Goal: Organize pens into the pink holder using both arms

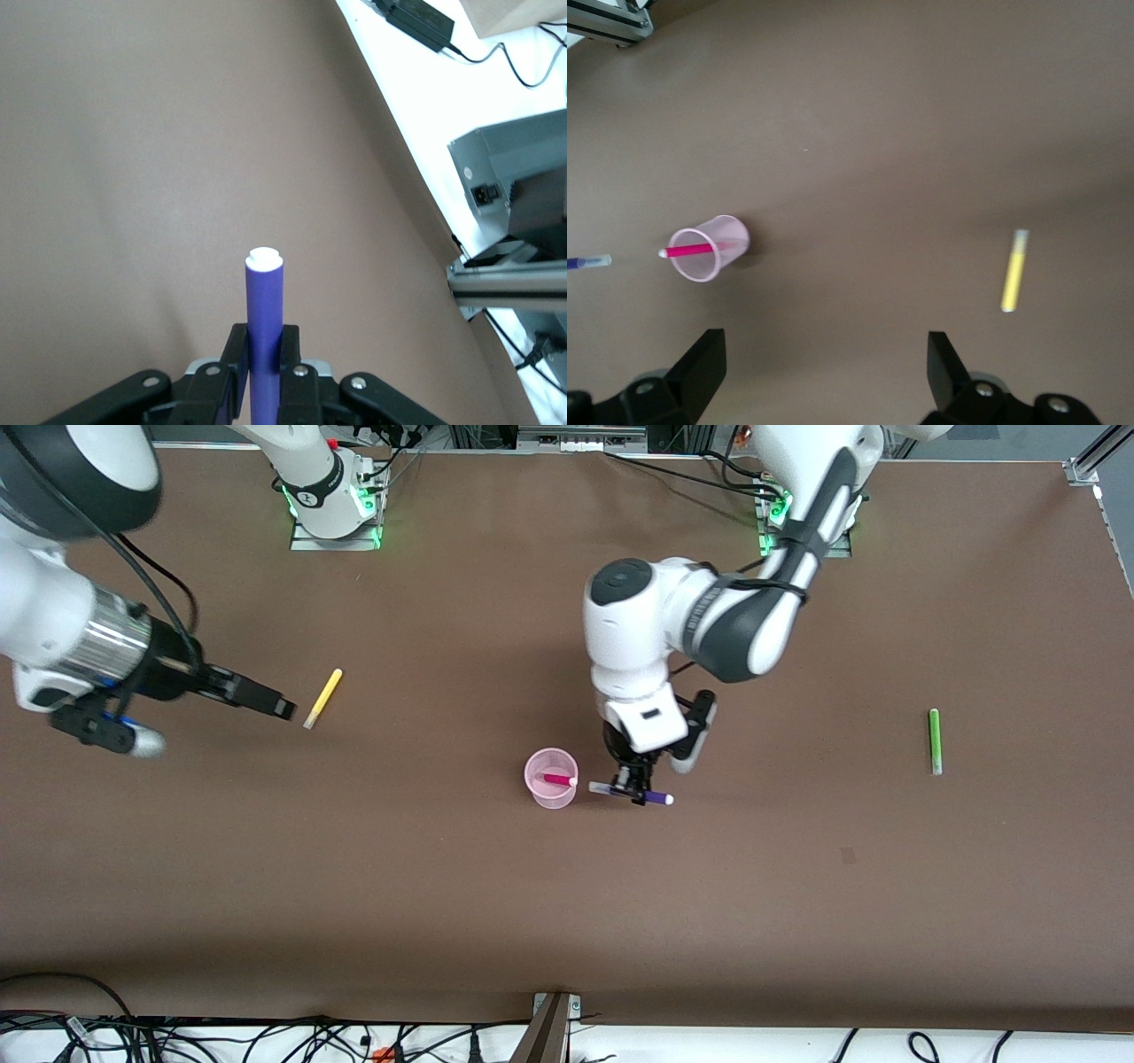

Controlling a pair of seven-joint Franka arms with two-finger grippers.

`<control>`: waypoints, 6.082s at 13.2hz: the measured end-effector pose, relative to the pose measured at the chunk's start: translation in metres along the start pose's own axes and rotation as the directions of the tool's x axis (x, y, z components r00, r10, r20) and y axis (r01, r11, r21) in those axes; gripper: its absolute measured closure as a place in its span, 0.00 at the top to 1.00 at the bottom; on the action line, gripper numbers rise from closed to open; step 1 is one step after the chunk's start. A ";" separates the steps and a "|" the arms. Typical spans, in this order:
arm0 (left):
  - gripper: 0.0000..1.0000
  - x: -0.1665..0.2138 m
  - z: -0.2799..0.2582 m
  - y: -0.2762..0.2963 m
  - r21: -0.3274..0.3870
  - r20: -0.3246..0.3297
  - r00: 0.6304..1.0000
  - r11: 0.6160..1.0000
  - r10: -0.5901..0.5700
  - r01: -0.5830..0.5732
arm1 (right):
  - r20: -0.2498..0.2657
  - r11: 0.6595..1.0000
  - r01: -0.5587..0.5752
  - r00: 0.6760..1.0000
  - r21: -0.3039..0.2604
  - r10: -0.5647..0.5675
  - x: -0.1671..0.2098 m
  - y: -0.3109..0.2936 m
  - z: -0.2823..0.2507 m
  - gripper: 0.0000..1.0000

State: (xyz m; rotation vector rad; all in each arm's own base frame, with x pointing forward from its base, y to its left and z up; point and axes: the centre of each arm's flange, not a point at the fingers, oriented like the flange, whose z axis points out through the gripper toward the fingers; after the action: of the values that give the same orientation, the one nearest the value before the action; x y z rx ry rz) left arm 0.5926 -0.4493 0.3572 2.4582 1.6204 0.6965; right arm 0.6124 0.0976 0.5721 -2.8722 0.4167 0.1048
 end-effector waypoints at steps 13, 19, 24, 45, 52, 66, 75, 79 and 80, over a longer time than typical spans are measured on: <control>0.18 -0.111 0.029 -0.029 -0.097 -0.167 0.955 0.959 0.247 -0.265 | -0.049 0.962 0.167 0.982 -0.216 -0.182 -0.032 0.058 -0.039 1.00; 0.18 -0.129 0.042 -0.032 -0.102 -0.180 0.945 0.950 0.273 -0.294 | -0.039 0.956 0.194 0.977 -0.220 -0.208 -0.028 0.043 -0.027 1.00; 0.18 -0.135 0.043 -0.035 -0.103 -0.180 0.942 0.948 0.281 -0.303 | -0.031 0.949 0.223 0.971 -0.221 -0.235 -0.035 0.026 -0.022 1.00; 1.00 0.164 -0.078 0.064 0.006 0.085 0.972 0.975 0.219 -0.221 | -0.022 0.948 0.225 0.972 -0.223 -0.236 -0.035 0.025 -0.019 1.00; 1.00 0.366 -0.096 0.006 0.027 0.386 0.786 0.846 0.483 -0.533 | -0.022 0.948 0.226 0.971 -0.223 -0.236 -0.035 0.024 -0.019 1.00; 1.00 0.425 -0.050 -0.115 -0.153 0.481 0.407 0.531 0.776 -0.833 | -0.024 0.948 0.225 0.971 -0.223 -0.237 -0.035 0.024 -0.020 1.00; 1.00 0.432 -0.074 -0.125 -0.202 0.563 0.270 0.447 0.781 -0.871 | -0.024 0.948 0.225 0.971 -0.223 -0.236 -0.035 0.024 -0.020 1.00; 1.00 0.441 -0.081 -0.123 -0.195 0.551 0.291 0.460 0.782 -0.866 | -0.024 0.948 0.225 0.971 -0.223 -0.236 -0.035 0.024 -0.020 1.00; 1.00 0.442 -0.082 -0.122 -0.195 0.547 0.293 0.460 0.784 -0.866 | -0.024 0.948 0.225 0.971 -0.223 -0.236 -0.035 0.024 -0.020 1.00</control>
State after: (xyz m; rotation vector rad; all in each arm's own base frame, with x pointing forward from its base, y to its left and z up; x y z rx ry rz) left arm 0.5966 -0.0150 0.5258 3.0733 0.0289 -0.1972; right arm 0.5726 0.0796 0.5898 -3.1217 0.0771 0.0388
